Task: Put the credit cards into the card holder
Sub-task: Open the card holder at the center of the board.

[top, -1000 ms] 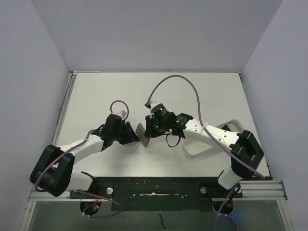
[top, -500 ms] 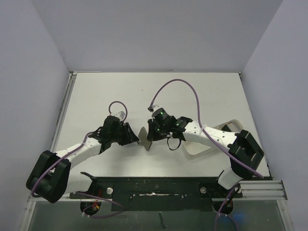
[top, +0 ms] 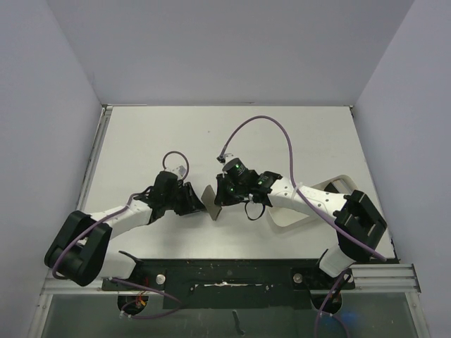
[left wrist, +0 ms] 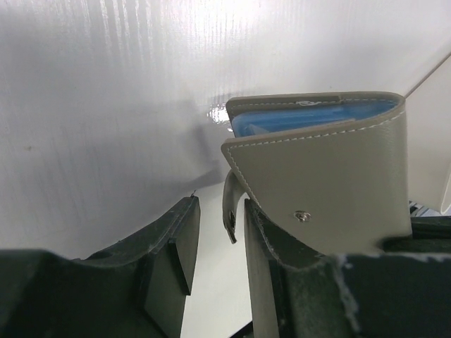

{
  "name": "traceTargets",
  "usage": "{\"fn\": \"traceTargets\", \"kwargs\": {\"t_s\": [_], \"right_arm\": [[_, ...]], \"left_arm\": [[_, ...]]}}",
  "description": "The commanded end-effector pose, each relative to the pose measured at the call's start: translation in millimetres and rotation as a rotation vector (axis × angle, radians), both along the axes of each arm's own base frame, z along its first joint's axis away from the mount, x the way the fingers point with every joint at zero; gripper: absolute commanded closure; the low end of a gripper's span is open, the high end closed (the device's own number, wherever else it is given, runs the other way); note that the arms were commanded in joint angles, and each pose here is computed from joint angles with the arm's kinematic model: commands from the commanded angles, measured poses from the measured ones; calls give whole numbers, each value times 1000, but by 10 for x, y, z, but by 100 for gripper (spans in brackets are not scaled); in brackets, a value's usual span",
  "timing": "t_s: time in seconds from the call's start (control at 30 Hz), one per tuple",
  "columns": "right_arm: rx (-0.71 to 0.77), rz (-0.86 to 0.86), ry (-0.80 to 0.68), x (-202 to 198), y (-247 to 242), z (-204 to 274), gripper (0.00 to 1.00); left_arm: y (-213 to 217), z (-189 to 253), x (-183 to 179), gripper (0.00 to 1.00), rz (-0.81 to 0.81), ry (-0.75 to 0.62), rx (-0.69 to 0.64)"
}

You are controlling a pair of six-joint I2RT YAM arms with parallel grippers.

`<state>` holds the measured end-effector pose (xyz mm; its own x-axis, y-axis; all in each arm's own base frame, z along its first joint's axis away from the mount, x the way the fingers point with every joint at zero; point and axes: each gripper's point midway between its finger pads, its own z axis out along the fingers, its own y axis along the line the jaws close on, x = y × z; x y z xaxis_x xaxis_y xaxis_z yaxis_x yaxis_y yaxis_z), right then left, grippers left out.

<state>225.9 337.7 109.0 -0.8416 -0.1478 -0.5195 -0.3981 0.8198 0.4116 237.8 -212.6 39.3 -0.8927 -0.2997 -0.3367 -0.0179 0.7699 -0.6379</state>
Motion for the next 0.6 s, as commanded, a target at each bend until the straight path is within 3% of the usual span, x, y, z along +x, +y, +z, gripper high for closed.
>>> {"fn": "traceTargets", "kwargs": {"t_s": [0.0,0.1,0.23,0.47,0.57], "right_arm": [[84,-15,-58,57,68,261,100],[77,-15,-52,44,56,221,100],[52,-23,-35,35,14,129,98],[-54,-73,-10,24,-185,-17,63],[-68,-68,-17,37,-202,-27,57]], "left_arm": [[-91,88,104,69,-10,-44,-46],[-97,92,119,74,-11,-46,-45],[-121,195,114,99,-27,-59,-59],[-134,545,24,100,-47,-116,-119],[-134,646,7,100,-44,-133,-136]]}}
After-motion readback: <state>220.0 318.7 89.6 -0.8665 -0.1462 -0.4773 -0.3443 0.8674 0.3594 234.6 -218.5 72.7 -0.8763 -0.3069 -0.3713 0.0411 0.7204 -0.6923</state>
